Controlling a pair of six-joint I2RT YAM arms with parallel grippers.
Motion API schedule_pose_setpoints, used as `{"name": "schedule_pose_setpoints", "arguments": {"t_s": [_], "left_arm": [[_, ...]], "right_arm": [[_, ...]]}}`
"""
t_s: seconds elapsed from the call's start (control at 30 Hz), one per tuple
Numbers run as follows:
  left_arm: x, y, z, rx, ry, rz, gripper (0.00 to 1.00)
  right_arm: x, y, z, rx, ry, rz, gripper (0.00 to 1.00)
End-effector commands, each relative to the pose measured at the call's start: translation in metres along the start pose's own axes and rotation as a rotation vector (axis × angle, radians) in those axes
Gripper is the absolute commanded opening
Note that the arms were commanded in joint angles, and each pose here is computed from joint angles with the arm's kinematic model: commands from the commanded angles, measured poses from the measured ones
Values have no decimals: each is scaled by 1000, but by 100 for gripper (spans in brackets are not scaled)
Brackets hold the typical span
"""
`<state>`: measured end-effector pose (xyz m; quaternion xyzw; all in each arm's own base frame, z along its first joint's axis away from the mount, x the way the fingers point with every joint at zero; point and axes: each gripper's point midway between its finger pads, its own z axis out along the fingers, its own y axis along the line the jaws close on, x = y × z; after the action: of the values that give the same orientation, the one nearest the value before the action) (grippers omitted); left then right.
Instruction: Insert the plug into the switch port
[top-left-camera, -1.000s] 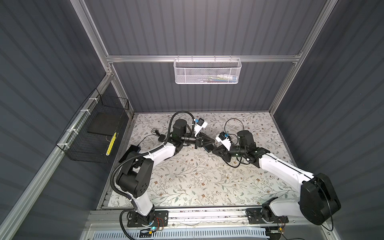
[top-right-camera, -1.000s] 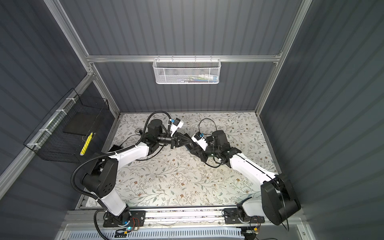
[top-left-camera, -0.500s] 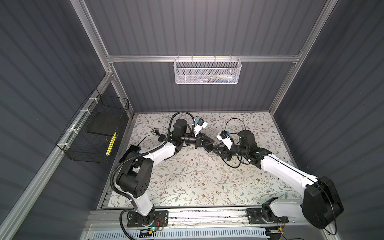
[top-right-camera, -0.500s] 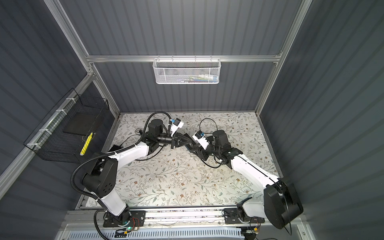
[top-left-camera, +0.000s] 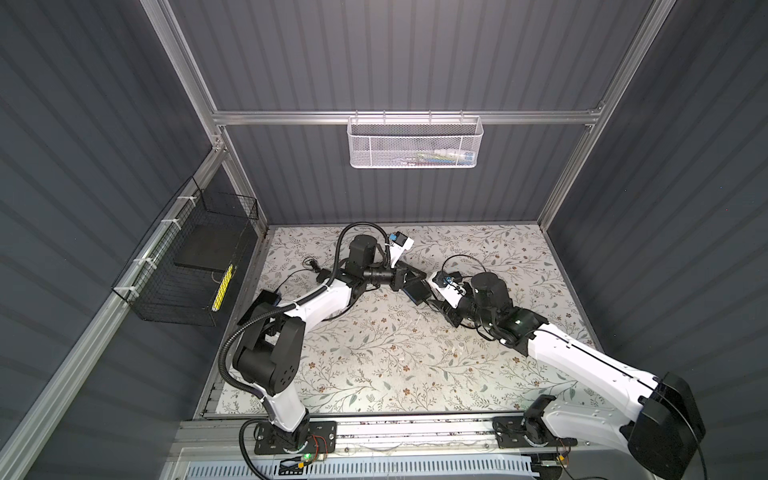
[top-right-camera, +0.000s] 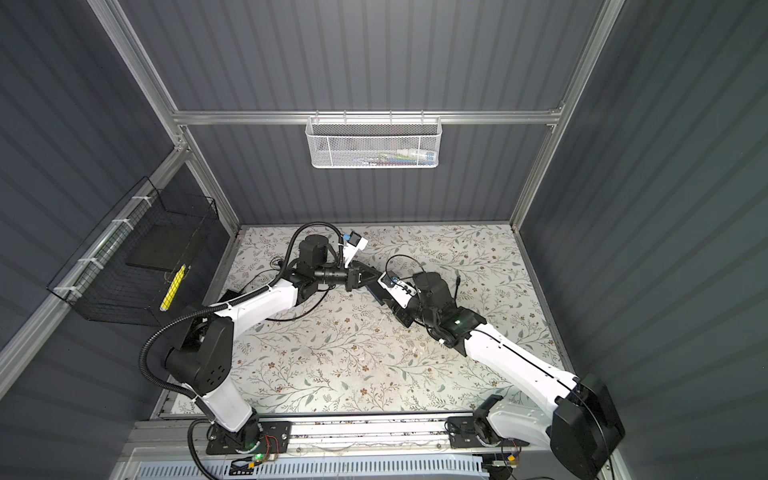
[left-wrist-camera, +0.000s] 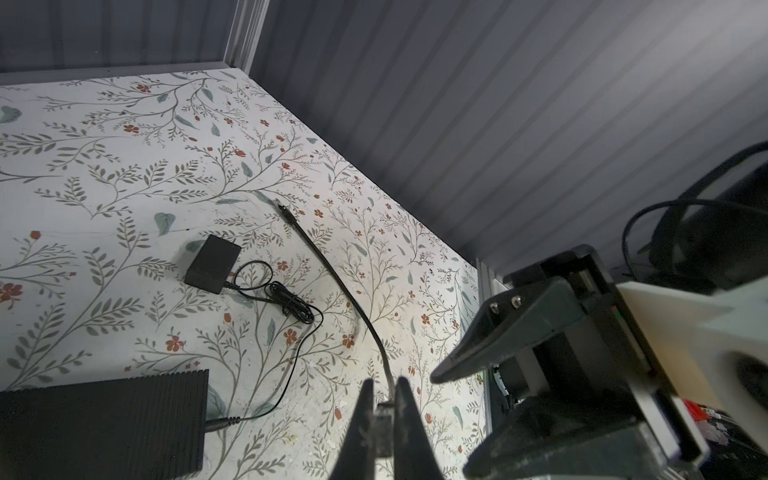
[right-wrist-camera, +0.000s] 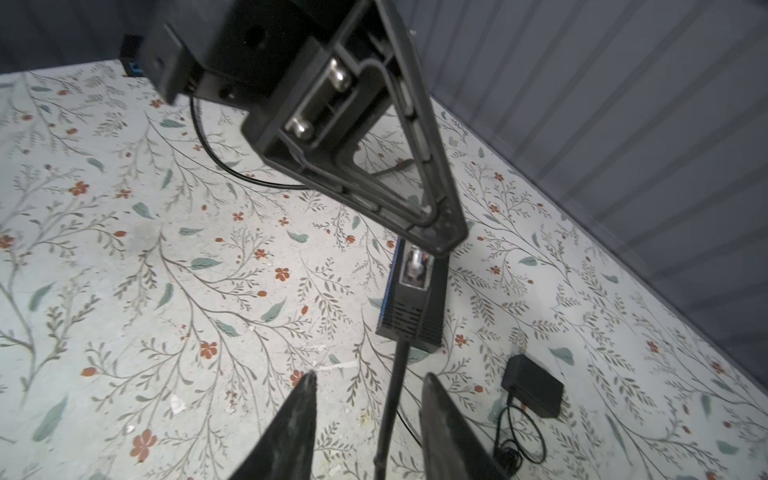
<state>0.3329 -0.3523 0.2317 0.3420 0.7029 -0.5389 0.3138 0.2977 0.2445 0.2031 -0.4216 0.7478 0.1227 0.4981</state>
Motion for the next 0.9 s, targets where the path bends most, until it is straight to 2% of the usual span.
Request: {"name": "schedule_pose_setpoints", "arguments": {"t_s": [0.0, 0.33, 0.6, 0.87], "left_arm": [[-8, 1, 0, -15, -5, -22, 0], [-6, -5, -4, -19, -6, -22, 0], [-4, -6, -4, -2, -3, -25, 0], [-5, -10, -5, 11, 3, -21, 0]], "right_arm": [[0, -15, 8, 81, 16, -30, 41], [-17, -15, 29, 38, -5, -3, 39], [-21, -13, 30, 23, -17, 0, 31], [-20, -12, 35, 21, -26, 6, 34]]}}
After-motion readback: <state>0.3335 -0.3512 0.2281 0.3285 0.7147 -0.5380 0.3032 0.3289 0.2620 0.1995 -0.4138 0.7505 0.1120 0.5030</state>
